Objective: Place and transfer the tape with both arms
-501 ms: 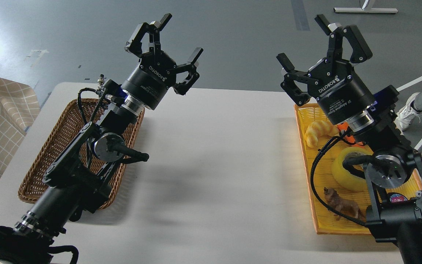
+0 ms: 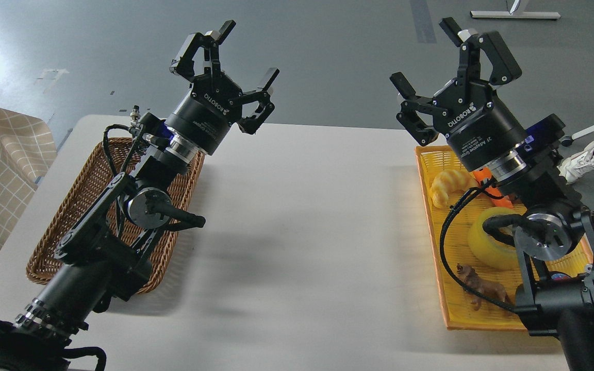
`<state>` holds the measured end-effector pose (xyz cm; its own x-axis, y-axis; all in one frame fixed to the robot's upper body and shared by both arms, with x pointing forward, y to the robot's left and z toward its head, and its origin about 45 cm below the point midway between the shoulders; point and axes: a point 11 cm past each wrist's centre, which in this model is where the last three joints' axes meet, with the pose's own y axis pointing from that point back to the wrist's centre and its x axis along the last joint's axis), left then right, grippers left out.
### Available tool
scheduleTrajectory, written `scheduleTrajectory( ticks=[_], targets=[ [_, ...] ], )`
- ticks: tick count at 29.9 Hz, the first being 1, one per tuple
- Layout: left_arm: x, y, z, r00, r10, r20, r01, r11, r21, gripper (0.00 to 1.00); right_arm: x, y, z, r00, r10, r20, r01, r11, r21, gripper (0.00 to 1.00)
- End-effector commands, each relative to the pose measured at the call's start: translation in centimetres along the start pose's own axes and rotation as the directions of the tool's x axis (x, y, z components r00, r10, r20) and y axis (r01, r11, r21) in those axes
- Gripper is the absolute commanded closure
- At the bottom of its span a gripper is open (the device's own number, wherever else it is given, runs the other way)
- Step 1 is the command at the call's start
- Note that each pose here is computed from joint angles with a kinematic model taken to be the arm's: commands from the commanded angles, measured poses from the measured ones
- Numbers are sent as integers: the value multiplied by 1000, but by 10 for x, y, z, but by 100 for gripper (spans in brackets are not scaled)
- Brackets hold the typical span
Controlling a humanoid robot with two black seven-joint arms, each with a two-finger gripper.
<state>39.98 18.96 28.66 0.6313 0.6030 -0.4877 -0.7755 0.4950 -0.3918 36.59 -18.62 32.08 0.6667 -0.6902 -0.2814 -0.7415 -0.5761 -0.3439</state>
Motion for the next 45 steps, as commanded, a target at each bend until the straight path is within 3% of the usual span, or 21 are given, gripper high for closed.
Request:
scheduleTrajectory(
  ticks=[1,45],
  targets=[
    [0,2,-2,1000,0,-1,0,1000,5,2,0,-2,-1,1000,-3,-2,3,1000,3,0],
    [2,6,-7,1000,19,-15,-18,1000,7,2,-3,-3,-4,1000,-14,-7,14,1000,7,0]
  ],
)
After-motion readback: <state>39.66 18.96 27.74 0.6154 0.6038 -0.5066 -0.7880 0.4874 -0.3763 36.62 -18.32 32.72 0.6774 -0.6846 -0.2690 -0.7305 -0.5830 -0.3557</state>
